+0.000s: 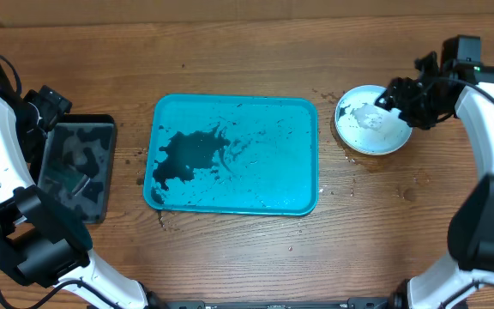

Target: Clean dirty plates on tray and stack at the side

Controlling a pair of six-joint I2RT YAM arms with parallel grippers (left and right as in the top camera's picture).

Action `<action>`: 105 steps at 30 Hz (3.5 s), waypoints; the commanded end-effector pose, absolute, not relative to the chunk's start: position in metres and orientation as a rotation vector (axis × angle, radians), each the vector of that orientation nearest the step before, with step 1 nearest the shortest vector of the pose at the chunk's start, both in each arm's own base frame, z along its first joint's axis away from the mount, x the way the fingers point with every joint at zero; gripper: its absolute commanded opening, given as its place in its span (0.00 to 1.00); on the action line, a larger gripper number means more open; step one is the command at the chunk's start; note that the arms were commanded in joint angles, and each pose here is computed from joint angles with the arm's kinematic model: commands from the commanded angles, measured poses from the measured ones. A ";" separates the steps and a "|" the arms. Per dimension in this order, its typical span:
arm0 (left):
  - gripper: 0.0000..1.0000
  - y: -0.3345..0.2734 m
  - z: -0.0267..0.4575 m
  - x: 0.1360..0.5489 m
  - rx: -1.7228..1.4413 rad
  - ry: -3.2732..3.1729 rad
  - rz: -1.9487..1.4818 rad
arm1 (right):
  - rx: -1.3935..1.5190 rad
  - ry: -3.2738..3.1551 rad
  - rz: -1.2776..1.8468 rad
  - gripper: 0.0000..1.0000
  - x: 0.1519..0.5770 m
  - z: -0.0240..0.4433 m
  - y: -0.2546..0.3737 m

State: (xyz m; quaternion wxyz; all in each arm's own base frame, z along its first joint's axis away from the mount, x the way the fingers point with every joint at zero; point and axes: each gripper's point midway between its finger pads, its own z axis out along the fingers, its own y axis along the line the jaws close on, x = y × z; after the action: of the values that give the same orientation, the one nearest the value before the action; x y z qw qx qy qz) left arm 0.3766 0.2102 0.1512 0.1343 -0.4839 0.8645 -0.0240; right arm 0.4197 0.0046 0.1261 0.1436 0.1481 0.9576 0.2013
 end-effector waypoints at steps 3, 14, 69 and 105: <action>1.00 0.207 0.152 0.380 -1.375 2.516 -0.079 | 0.208 2.659 0.559 0.73 0.393 0.202 0.045; 1.00 0.207 0.152 0.380 -1.376 2.515 -0.079 | 0.060 2.768 0.582 1.00 0.329 0.224 0.091; 1.00 0.207 0.152 0.380 -1.376 2.515 -0.079 | -0.159 1.795 0.434 1.00 0.245 0.208 0.071; 1.00 0.207 0.152 0.380 -1.376 2.516 -0.079 | 0.037 1.597 0.174 1.00 0.246 0.170 0.021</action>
State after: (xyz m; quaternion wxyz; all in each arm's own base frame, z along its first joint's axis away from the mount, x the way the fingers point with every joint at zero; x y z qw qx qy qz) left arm 0.3769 0.2096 0.1513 0.1343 -0.4836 0.8645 -0.0259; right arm 0.2446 0.0295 0.1731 0.6925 0.0039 0.7145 0.0997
